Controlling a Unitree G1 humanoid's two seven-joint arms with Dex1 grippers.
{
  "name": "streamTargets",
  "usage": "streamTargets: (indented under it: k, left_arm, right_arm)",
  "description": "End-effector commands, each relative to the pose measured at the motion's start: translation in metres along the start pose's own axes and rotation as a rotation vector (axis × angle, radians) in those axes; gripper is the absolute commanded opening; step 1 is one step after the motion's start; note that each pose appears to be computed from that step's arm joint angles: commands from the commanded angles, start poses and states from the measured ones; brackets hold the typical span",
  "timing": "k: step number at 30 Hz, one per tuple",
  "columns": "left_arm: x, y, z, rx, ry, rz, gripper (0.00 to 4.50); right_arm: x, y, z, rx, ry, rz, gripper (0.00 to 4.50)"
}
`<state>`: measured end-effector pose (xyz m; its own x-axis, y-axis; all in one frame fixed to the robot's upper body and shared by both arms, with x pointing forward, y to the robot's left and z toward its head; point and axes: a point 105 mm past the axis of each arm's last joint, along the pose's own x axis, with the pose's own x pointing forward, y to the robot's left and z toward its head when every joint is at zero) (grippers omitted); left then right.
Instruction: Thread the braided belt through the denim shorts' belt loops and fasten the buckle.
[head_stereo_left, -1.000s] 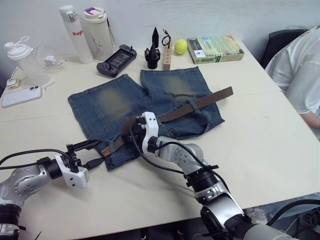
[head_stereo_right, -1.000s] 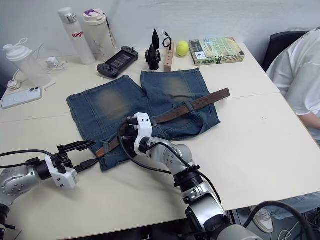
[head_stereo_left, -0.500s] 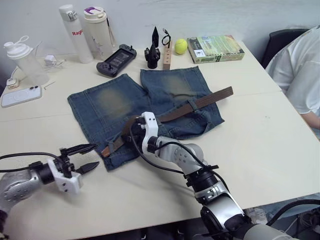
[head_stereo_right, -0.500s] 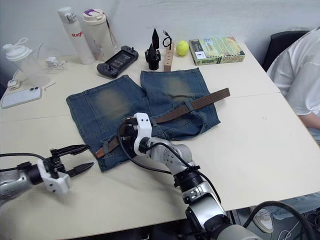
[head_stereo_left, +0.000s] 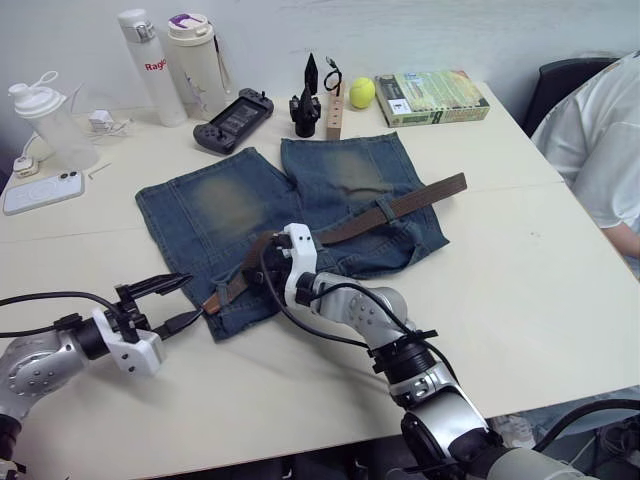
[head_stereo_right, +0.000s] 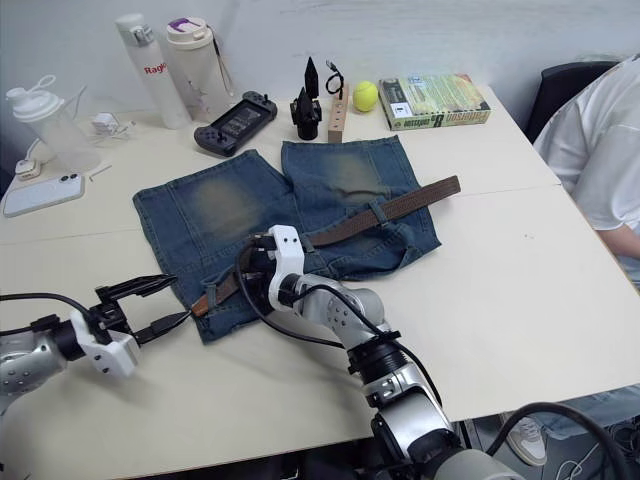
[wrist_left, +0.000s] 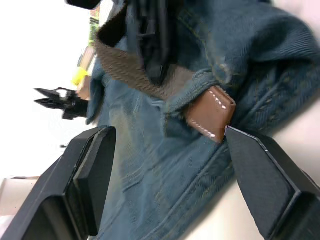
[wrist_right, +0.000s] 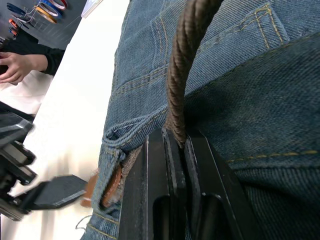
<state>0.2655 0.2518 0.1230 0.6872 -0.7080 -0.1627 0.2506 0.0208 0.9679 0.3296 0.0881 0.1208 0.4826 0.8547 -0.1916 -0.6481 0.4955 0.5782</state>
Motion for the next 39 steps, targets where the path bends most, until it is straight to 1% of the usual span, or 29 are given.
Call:
streamTargets:
  k: [1, 6, 9, 18, 22, 25, 28, 29, 32, 39]
  left_arm:
    - [0.001, 0.001, 0.005, 0.021, -0.03, -0.015, 3.83]
    - [0.003, -0.001, 0.004, 0.018, -0.034, -0.027, 3.83]
    - [0.004, 0.0, 0.007, 0.026, -0.052, -0.026, 3.83]
    - [0.008, -0.002, -0.002, 0.048, 0.002, -0.038, 3.83]
    - [0.008, -0.002, 0.0, 0.043, -0.007, -0.028, 3.83]
    - [0.007, -0.003, 0.001, 0.046, -0.014, -0.032, 3.07]
    - [0.006, -0.006, 0.002, 0.048, -0.017, -0.044, 1.7]
    - [0.006, -0.007, 0.002, 0.049, -0.019, -0.052, 1.03]
    - [0.007, -0.009, 0.003, 0.053, -0.022, -0.061, 0.01]
    - [0.009, -0.013, 0.005, 0.069, -0.027, -0.086, 0.01]
  right_arm:
    - [0.025, 0.063, -0.005, 0.045, 0.005, 0.169, 0.0]
    - [0.025, 0.063, -0.004, 0.045, 0.003, 0.168, 0.0]
    - [0.025, 0.063, -0.004, 0.044, 0.005, 0.167, 0.0]
    - [0.025, 0.064, -0.004, 0.044, 0.006, 0.171, 0.0]
    - [0.025, 0.064, -0.005, 0.044, 0.006, 0.171, 0.0]
    - [0.025, 0.064, -0.005, 0.043, 0.008, 0.171, 0.0]
    - [0.025, 0.064, -0.005, 0.043, 0.009, 0.172, 0.0]
    - [0.025, 0.064, -0.005, 0.043, 0.009, 0.172, 0.0]
    - [0.025, 0.064, -0.005, 0.044, 0.008, 0.171, 0.0]
    - [0.025, 0.063, -0.005, 0.054, 0.007, 0.168, 0.0]
